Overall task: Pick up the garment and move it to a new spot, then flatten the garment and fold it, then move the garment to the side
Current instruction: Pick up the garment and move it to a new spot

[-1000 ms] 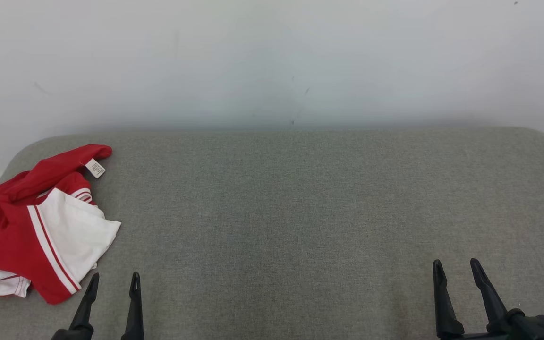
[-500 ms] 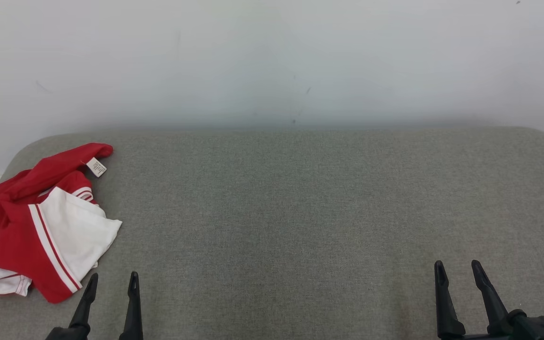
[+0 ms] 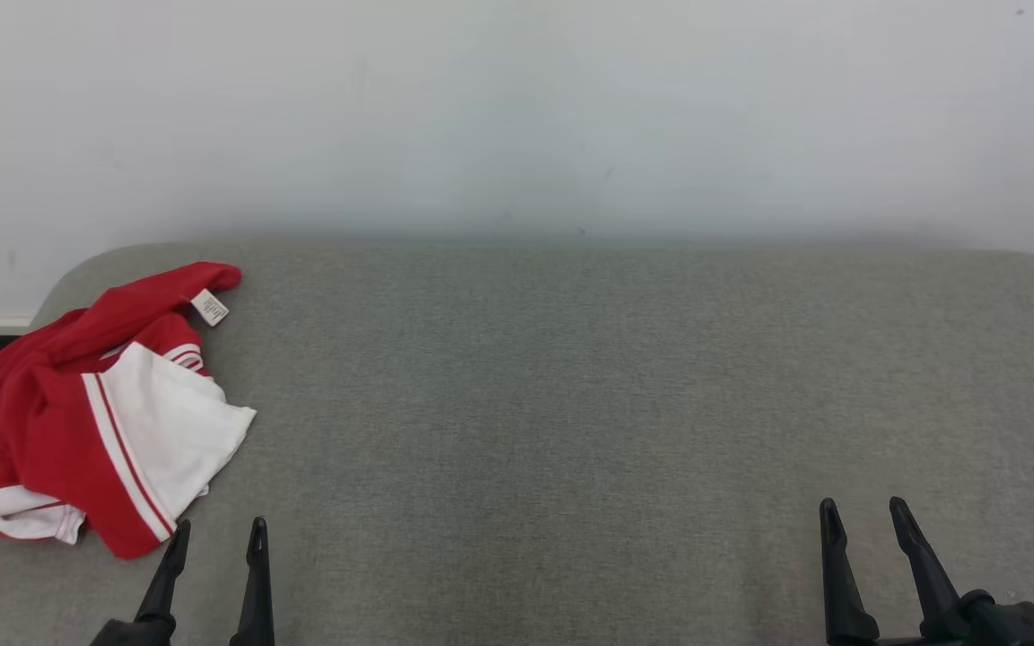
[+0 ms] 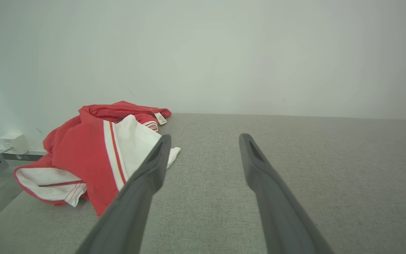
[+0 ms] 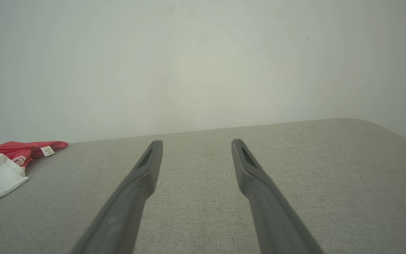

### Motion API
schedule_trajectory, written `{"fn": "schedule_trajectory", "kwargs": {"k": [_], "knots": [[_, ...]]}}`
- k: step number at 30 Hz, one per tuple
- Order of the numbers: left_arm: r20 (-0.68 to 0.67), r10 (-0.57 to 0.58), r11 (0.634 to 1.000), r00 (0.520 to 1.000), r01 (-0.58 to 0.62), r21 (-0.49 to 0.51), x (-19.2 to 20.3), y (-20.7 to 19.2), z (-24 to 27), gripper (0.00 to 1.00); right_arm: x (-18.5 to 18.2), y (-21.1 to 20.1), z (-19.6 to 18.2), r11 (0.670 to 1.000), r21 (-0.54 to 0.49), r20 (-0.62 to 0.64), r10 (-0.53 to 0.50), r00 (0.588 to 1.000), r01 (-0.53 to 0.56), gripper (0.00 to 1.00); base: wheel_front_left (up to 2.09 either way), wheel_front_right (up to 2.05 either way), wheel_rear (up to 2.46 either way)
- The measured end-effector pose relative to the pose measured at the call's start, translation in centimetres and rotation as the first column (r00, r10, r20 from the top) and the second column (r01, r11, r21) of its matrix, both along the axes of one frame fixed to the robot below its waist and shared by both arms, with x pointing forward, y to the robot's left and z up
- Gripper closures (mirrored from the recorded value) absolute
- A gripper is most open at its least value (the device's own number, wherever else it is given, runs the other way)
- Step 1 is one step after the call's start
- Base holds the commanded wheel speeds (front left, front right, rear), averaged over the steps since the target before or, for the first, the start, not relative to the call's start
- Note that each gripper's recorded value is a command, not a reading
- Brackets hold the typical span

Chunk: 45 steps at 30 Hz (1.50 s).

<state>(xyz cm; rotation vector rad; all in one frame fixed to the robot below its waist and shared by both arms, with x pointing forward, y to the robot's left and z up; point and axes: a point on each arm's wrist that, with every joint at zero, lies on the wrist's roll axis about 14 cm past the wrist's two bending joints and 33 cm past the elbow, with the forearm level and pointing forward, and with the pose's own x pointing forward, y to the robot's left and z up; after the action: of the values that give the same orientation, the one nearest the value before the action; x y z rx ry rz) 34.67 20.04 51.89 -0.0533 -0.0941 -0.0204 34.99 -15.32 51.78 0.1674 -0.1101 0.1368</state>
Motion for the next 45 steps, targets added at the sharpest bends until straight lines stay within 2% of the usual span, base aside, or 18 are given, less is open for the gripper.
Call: {"fn": "schedule_trajectory", "kwargs": {"k": [10,20,33,45], "knots": [[-0.006,0.108,0.994,0.994,-0.108,0.004,-2.3,3.3,-0.1,0.0,1.2,3.4,-0.1,0.995,0.007,-0.006,0.104,0.995,-0.104,0.0,0.0,0.0,0.0],[-0.013,0.231,0.973,0.973,-0.231,0.014,-5.5,7.0,-0.1,0.0,2.2,7.6,-0.4,0.974,0.018,-0.012,0.227,0.974,-0.227,0.0,0.0,0.0,0.0],[-0.026,0.402,0.916,0.915,-0.402,0.018,-10.4,11.4,-0.3,0.0,2.9,13.4,-0.7,0.922,0.024,-0.025,0.388,0.921,-0.387,0.0,0.0,0.0,0.0],[-0.041,0.507,0.862,0.861,-0.506,0.028,-13.2,14.0,-0.6,0.0,3.4,16.6,-1.3,0.882,0.036,-0.036,0.47,0.882,-0.469,0.0,0.0,0.0,0.0]]}}
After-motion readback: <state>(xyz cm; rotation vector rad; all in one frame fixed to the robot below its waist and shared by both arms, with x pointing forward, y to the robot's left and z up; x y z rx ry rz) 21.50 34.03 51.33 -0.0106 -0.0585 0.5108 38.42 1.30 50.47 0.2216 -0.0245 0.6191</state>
